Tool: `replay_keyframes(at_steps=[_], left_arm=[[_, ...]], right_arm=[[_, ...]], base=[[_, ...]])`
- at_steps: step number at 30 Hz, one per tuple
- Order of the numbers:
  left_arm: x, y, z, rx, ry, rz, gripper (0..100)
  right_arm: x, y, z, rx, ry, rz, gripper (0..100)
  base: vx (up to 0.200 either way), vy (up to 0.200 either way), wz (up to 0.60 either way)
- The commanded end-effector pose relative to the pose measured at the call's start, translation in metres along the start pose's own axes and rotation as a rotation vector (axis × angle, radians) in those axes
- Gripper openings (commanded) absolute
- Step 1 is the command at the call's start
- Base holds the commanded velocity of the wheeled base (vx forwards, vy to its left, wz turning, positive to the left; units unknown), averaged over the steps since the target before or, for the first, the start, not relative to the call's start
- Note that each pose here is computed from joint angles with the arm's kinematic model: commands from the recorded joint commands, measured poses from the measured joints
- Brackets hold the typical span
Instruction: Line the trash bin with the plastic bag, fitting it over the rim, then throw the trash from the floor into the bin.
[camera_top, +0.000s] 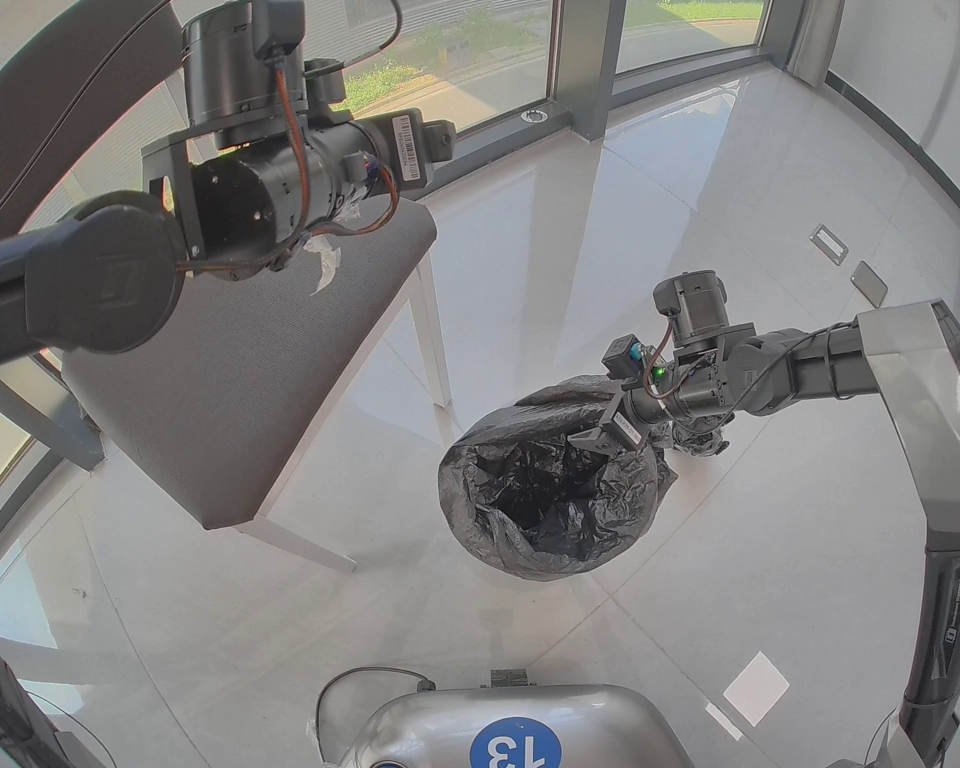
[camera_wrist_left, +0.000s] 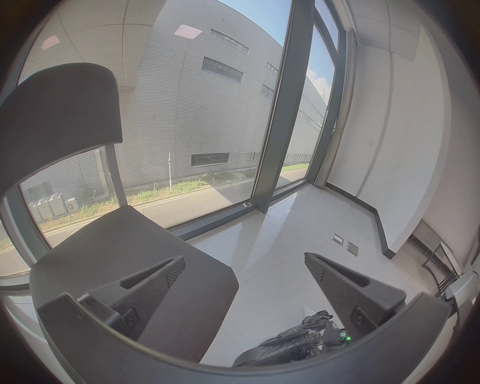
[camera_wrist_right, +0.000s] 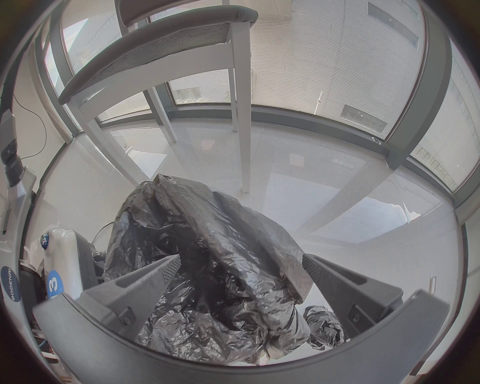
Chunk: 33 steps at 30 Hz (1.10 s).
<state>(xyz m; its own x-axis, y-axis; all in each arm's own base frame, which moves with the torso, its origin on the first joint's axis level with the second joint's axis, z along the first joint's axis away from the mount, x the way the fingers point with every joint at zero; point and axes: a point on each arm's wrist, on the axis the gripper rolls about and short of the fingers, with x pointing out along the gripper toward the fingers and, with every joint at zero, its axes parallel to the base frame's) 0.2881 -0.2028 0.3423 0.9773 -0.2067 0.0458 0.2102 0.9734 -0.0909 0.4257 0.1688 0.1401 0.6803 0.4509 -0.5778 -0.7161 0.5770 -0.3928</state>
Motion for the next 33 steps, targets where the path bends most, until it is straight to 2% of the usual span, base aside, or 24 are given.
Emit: replay_keyframes(at_steps=[1,5,6,17,27,33], left_arm=[[0.002,-0.001,-0.001,-0.003,-0.006,0.001,100],[0.002,-0.001,0.000,-0.008,-0.017,-0.002,100],[0.002,-0.001,0.000,-0.008,-0.017,-0.002,100],[0.002,-0.002,0.000,-0.015,-0.030,-0.005,100],[-0.004,-0.003,0.002,-0.024,-0.031,-0.014,100],[-0.013,-0.002,0.000,-0.027,-0.019,-0.015,100]], right_arm=[[0.016,-0.002,-0.005,0.003,0.008,0.002,100],[0.020,-0.003,-0.005,-0.001,0.004,-0.001,100],[0.021,-0.003,-0.005,-0.001,0.003,-0.002,0],[0.023,-0.007,-0.005,0.000,-0.003,-0.016,0],[0.011,-0.037,0.033,-0.023,-0.128,-0.125,0],[0.038,-0.029,0.012,0.001,-0.067,-0.077,0]], base=[[0.000,0.000,0.00],[0.000,0.000,0.00],[0.000,0.000,0.00],[0.000,0.000,0.00],[0.000,0.000,0.00],[0.000,0.000,0.00]])
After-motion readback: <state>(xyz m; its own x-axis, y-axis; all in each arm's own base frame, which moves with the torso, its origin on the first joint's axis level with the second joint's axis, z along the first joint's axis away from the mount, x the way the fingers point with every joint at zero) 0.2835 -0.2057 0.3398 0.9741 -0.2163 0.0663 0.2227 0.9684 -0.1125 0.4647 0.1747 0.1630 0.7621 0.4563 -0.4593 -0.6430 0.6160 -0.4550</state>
